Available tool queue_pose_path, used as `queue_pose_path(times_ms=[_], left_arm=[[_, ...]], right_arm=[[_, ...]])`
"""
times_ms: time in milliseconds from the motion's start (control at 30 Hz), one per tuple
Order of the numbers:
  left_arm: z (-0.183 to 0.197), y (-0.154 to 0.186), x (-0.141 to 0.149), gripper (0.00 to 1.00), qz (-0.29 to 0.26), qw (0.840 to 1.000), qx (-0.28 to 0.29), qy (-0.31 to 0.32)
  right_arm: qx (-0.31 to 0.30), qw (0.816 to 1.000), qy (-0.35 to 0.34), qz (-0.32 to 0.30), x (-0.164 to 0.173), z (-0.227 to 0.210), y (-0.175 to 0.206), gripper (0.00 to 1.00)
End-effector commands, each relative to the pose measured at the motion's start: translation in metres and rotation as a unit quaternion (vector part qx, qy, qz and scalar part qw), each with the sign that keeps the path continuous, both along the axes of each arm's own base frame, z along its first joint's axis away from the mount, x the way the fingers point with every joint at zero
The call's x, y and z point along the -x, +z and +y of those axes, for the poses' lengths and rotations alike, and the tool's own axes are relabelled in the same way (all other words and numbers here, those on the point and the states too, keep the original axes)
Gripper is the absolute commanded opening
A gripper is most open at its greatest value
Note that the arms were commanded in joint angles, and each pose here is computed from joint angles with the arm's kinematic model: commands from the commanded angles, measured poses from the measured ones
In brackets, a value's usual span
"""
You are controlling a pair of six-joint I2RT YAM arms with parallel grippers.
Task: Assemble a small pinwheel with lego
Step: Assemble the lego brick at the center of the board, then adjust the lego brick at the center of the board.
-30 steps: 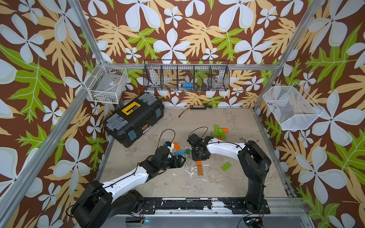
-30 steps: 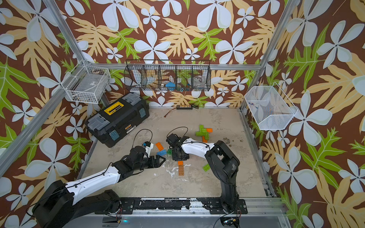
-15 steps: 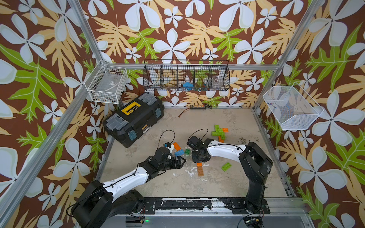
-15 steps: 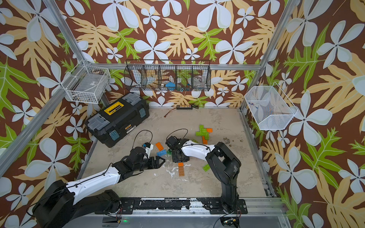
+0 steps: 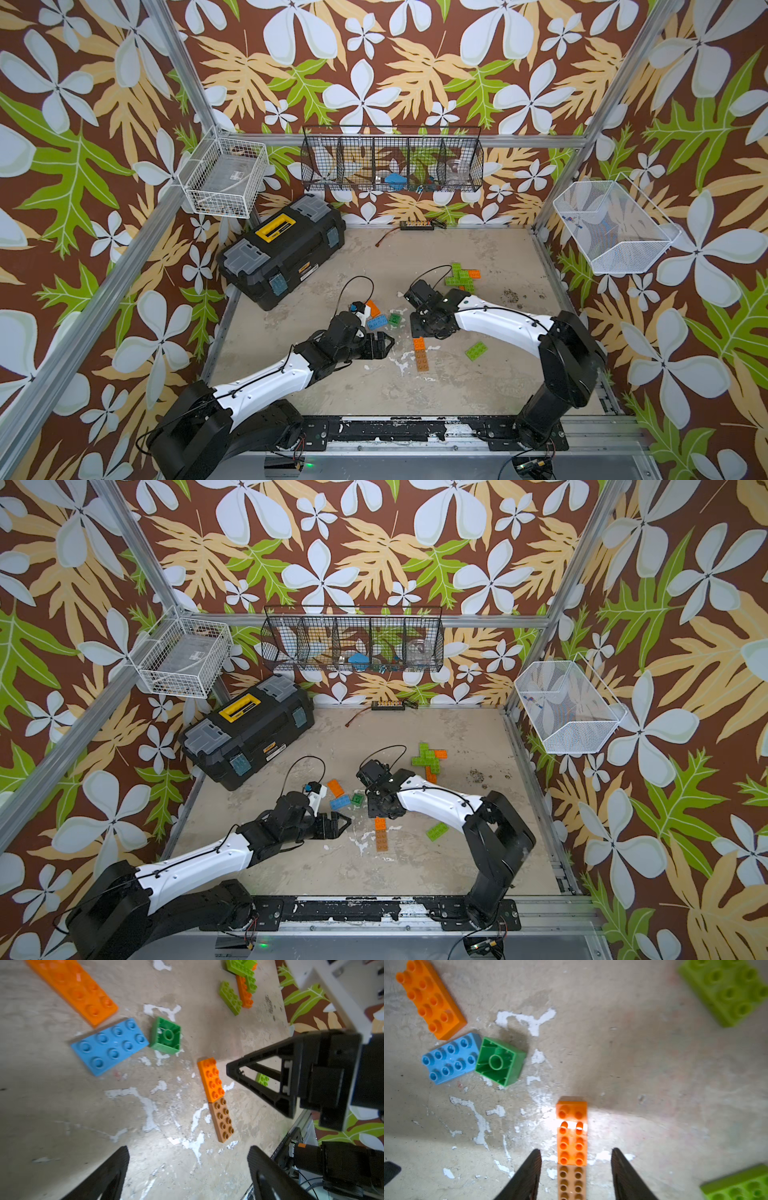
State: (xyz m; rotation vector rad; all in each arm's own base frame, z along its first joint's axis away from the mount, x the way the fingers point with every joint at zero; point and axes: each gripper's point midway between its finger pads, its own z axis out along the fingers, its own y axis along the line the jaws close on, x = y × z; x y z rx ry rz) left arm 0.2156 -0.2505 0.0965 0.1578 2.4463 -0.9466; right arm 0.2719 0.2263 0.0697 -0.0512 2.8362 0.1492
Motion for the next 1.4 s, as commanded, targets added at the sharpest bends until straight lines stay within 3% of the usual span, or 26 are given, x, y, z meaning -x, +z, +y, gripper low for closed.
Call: queue_pose_path(times_ms=[0,167,333,500,700,967,1200,1367], left_arm=[[-0.023,0.005,0.002,0.91,-0.031,0.999,-0.022,-0.032],[-0.076,0.006,0.012,0.9,-0.043,0.994,-0.038,-0.097],[-0.103,0.008,0.015,0.9,-0.037,0.992,-0.017,-0.122],[-0.104,0.007,0.014,0.9,-0.037,0.991,-0.023,-0.125],[-0.099,0.002,0.016,0.89,-0.031,0.992,-0.028,-0.12],[-0.096,0.005,0.017,0.89,-0.029,0.993,-0.023,-0.112],[-0.087,0.007,0.013,0.9,-0.014,0.996,0.01,-0.093],[-0.087,0.007,0.018,0.89,0.004,0.994,0.048,-0.099]], right_arm=[[0.038,0.999,-0.035,0.01,0.013,-0.047,-0.004,0.43],[0.027,0.991,-0.13,0.028,0.031,-0.109,-0.017,0.4],[0.005,0.981,-0.187,0.043,0.044,-0.141,-0.031,0.57],[-0.029,0.978,-0.198,0.058,0.046,-0.147,-0.04,0.61],[-0.078,0.981,-0.168,0.06,0.038,-0.13,-0.044,0.61],[-0.082,0.992,-0.083,0.049,0.017,-0.115,-0.037,0.59],[-0.016,0.996,-0.077,0.03,0.014,-0.136,-0.019,0.56],[0.003,0.997,-0.027,0.075,0.034,-0.129,-0.022,0.43]])
